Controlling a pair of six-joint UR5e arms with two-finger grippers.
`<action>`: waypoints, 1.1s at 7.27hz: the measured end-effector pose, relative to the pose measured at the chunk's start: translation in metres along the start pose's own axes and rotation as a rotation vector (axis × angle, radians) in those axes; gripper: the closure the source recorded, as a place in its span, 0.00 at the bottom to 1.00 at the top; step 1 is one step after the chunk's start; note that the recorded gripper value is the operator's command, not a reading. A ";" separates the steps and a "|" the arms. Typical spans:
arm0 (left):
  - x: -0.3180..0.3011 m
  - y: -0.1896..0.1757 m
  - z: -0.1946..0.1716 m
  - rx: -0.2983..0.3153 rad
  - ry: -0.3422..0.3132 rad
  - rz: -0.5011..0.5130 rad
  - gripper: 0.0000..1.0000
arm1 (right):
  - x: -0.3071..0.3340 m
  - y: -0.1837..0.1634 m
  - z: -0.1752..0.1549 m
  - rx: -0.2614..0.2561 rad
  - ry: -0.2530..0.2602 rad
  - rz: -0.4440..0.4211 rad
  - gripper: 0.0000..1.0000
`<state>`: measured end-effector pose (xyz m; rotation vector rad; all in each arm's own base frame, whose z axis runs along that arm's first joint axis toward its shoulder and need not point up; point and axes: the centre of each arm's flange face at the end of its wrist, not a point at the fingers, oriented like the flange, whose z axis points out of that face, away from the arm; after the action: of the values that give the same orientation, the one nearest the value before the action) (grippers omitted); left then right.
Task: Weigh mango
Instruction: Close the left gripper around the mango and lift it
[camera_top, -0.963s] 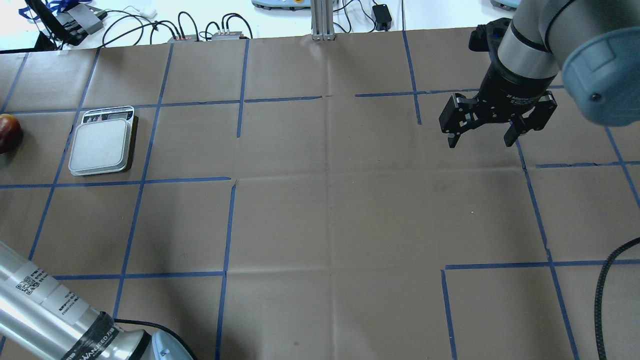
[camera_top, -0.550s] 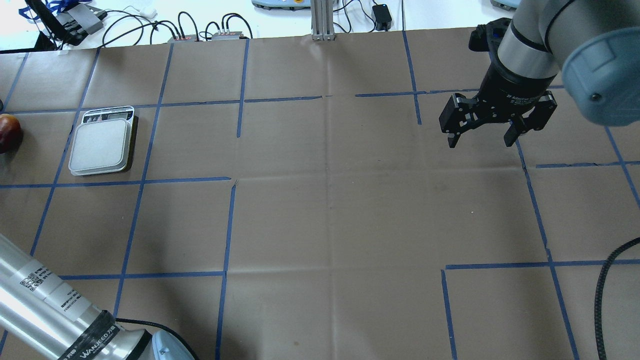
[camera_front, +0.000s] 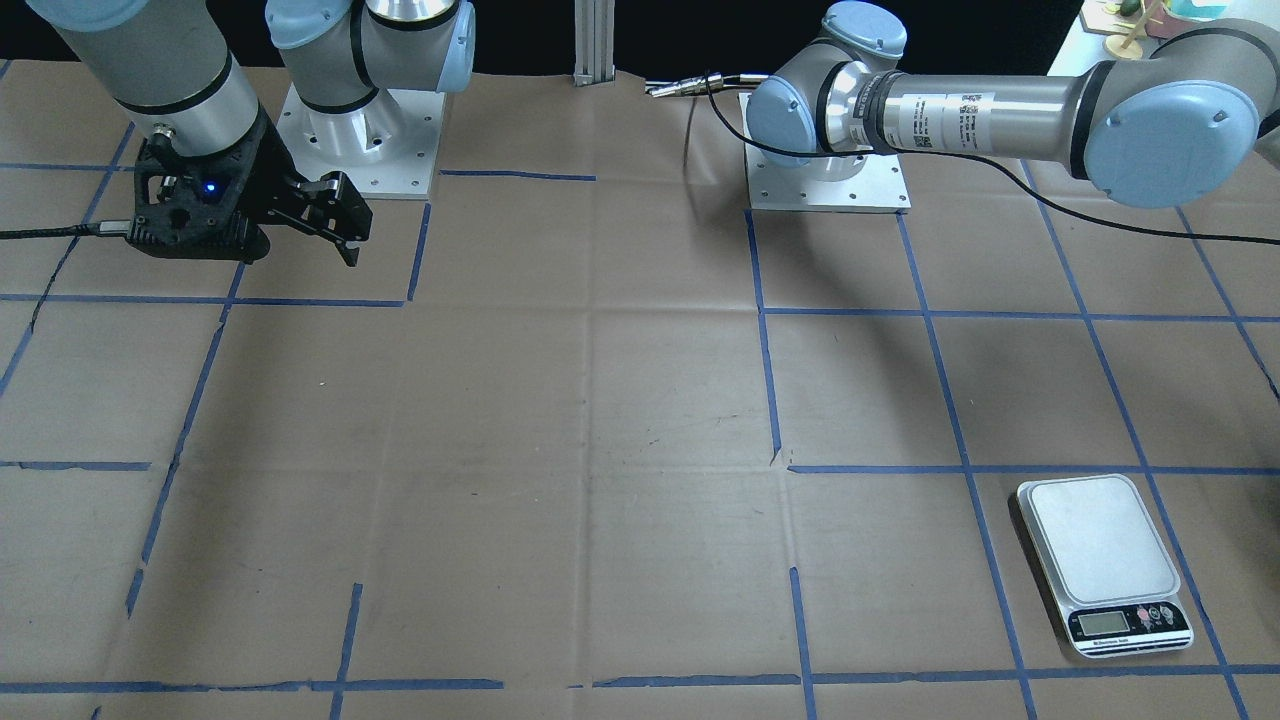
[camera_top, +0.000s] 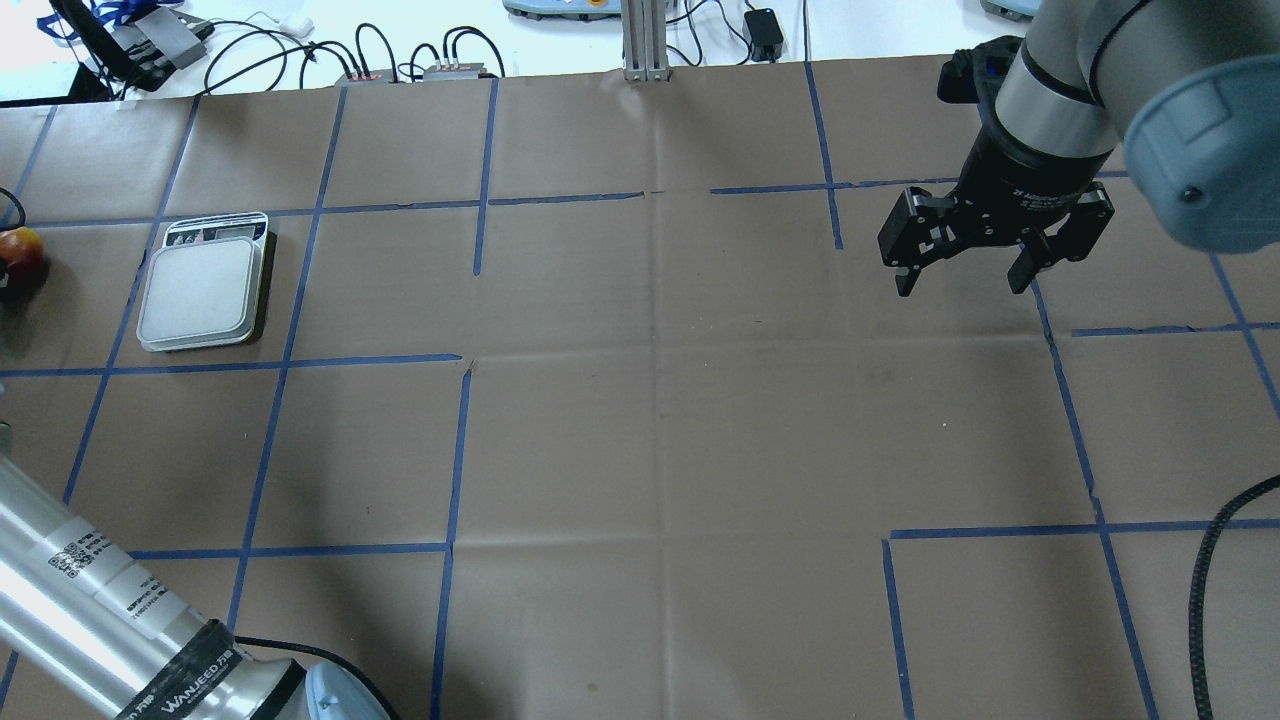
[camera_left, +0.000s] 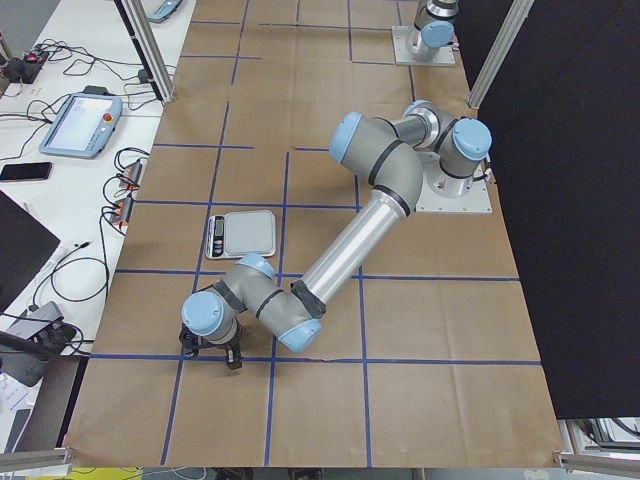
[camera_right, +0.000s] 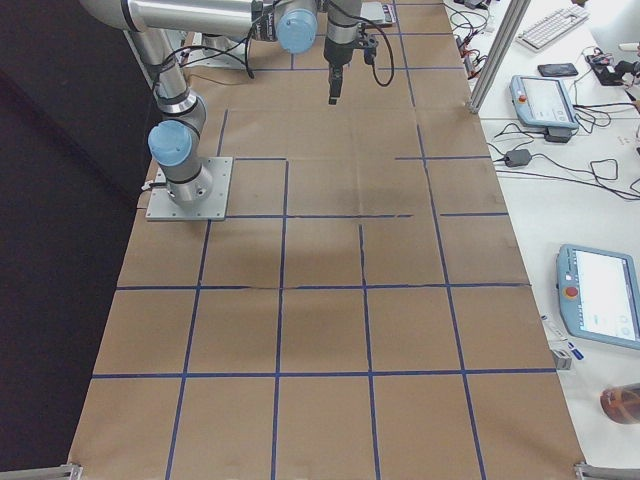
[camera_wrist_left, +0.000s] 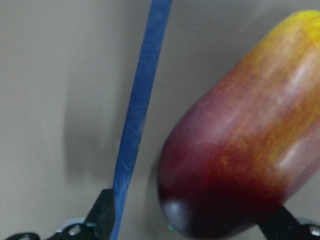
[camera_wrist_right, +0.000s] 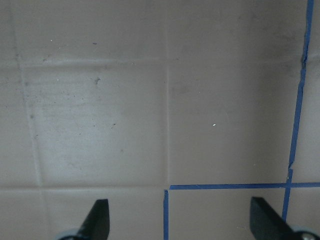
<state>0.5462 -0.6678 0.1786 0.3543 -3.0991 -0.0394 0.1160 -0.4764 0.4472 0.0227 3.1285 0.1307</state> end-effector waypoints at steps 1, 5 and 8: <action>0.007 -0.005 -0.001 0.011 -0.008 0.010 0.01 | 0.000 0.000 0.000 0.000 0.000 0.000 0.00; 0.014 -0.012 -0.001 0.028 -0.029 0.072 0.01 | 0.000 0.000 0.000 0.000 0.000 0.000 0.00; 0.014 -0.012 0.007 0.021 -0.024 0.081 0.27 | 0.000 0.000 0.000 0.000 0.000 0.000 0.00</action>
<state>0.5352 -0.6825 0.1710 0.2306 -3.1358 -0.0095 0.1160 -0.4764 0.4472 0.0227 3.1285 0.1306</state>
